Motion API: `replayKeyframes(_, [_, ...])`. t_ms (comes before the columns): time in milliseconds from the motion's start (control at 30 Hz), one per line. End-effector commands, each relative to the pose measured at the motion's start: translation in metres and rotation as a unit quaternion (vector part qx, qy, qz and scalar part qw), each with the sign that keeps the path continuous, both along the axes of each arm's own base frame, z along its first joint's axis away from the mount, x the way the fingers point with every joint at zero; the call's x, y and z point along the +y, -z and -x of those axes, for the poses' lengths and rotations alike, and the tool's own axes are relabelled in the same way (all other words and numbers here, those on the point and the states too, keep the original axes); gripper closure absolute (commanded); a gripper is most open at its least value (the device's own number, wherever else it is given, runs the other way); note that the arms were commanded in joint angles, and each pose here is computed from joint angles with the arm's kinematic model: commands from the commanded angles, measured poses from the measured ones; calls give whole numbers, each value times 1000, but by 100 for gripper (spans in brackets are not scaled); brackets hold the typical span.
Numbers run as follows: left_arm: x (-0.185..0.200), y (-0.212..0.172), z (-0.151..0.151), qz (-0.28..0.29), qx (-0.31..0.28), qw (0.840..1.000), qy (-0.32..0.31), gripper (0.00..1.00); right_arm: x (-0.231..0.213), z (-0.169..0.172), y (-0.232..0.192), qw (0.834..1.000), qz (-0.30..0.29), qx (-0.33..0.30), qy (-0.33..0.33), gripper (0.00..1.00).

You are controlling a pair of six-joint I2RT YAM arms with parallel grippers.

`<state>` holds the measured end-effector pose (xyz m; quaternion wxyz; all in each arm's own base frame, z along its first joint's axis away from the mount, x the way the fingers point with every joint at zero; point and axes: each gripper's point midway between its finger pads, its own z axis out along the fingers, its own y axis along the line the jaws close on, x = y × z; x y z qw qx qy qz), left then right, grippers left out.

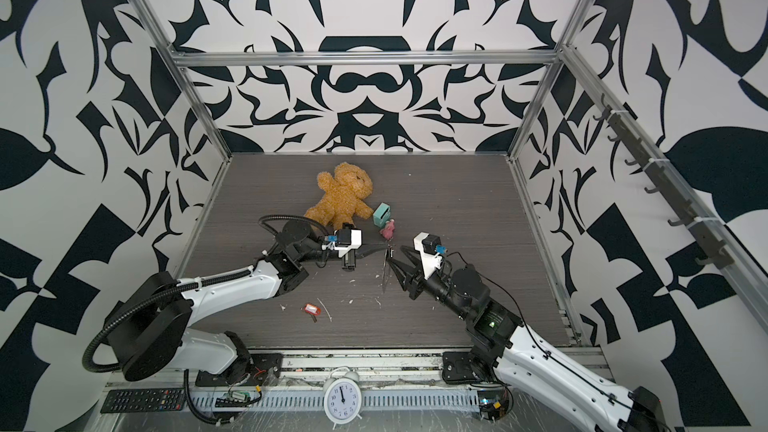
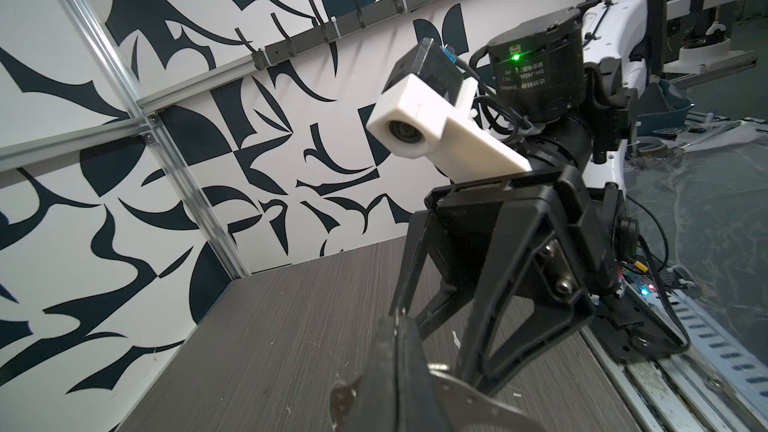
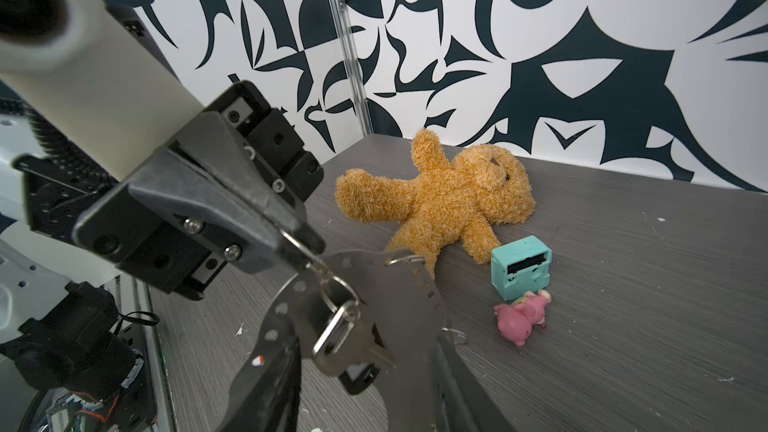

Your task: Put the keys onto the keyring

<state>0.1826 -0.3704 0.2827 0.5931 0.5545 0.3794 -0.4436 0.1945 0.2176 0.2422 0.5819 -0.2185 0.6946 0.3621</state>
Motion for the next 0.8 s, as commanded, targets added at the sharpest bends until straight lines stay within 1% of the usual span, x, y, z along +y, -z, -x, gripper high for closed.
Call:
replayKeyframes(0, [-1,-24,8,27,-33,999,24,100,-2,2,-28,999,-28,-38,-1,55])
replayKeyframes(100, [1,-24,14,27,-37,998,36,100,-3,1,-26,999,-24,-38,3,60])
replayKeyframes(167, [2,-23,17,26,-38,998,43,100,-2,1,-25,999,-22,-37,2,62])
replayKeyframes(467, [1,-23,19,25,-38,998,54,100,9,12,-29,997,-29,-51,-45,62])
replayKeyframes(767, [1,-25,21,25,-36,997,59,100,13,13,-27,997,-28,-52,-54,63])
